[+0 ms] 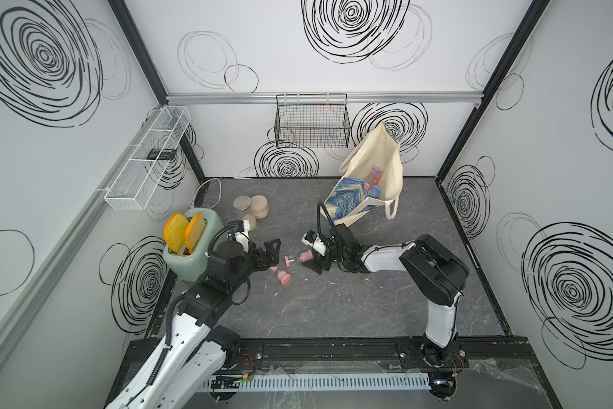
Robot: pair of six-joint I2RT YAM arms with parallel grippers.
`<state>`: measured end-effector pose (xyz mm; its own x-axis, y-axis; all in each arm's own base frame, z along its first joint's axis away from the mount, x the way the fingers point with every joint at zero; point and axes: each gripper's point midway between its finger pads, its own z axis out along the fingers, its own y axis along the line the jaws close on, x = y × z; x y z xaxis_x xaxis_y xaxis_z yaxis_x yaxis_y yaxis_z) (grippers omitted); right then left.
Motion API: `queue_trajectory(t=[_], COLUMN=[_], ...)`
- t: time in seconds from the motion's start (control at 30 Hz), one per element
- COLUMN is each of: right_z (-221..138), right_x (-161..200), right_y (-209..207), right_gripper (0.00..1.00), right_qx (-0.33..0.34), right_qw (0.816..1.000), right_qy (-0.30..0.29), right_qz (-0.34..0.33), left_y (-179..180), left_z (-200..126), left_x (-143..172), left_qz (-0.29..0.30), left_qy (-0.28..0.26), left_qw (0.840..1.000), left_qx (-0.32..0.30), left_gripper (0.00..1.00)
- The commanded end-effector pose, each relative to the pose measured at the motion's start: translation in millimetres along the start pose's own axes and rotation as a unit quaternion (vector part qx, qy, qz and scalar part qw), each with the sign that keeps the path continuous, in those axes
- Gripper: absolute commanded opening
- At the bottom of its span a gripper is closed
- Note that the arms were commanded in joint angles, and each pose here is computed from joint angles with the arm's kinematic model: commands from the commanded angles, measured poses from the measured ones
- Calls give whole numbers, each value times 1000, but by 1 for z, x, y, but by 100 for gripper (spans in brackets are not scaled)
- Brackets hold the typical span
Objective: Put the hourglass into the canvas bag
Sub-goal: Pick up the hourglass from the center of the board.
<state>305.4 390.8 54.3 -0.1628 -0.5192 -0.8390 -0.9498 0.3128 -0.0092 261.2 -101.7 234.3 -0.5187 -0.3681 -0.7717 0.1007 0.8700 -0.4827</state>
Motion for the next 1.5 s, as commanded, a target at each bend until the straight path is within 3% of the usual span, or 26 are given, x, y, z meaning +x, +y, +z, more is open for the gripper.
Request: queue_trajectory(t=[0.0,0.3,0.93,1.47], right_z=[10,20,25,4], right_x=[3,20,29,-4], right_y=[15,36,32,23], right_gripper=[86,78,59,42], right_qx=[-33,-73,-66,-61], right_qw=[998,995,995,996], right_qy=[7,39,46,6], right_qz=[-44,-64,-63,-60], left_y=[2,0,-7,-14], left_z=[0,0,2,-1], left_x=[-6,-8,-8,-16], left_qz=[-5,-4,-7,-4], left_qy=[-10,-10,-6,-11], left_qw=[1000,1000,1000,1000], left_qx=[-4,1,20,29], left_gripper=[96,96,96,96])
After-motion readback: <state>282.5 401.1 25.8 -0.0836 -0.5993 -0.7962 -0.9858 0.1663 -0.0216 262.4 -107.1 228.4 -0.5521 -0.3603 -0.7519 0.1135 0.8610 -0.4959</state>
